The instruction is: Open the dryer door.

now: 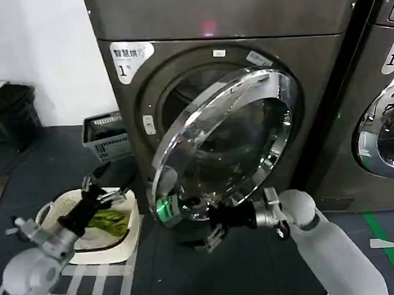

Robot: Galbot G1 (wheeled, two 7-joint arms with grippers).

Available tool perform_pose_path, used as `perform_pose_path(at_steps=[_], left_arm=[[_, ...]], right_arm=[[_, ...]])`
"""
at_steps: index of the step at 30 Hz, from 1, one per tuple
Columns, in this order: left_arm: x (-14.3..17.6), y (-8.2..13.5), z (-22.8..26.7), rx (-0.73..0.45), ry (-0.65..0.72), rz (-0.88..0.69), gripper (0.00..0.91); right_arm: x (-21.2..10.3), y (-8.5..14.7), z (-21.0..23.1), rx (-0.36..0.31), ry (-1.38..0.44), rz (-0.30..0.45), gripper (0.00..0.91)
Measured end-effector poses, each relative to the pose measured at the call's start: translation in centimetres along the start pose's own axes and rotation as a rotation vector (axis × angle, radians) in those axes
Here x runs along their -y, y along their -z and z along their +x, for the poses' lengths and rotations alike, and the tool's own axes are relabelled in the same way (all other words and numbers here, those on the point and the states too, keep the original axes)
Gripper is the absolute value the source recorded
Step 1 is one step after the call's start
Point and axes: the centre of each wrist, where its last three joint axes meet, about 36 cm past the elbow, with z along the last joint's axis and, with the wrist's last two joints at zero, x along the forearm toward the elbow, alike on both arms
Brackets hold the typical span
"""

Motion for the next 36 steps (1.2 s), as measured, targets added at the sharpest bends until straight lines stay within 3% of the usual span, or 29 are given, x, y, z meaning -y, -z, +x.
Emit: perform_pose_path(at_steps=[11,19,31,36], left_arm=[[-0.6,-2.0,-3.3,-0.036,-0.121,0.028,0.907],[0.5,-3.7,-5.9,-0.069,-0.282,0.056,0.907],[3.1,-6.2,-7.6,-0.086,-0.416,0.082,0.907],[3.9,-6.4,-8.2,-0.086,-0.491,0.083,0.907]], right_arm=[[-1.8,-0.2,2.7,-0.006,0.033,-0.004,0.907],[-3.6,-1.2,8.0,-0.069,-0.026,-0.009,0.907],[-10.4,-1.7,19.0,-0.091,-0.314,-0.023,0.907],[-13.5,-0.7,23.9,-0.162,-0.469,0.010,0.907]])
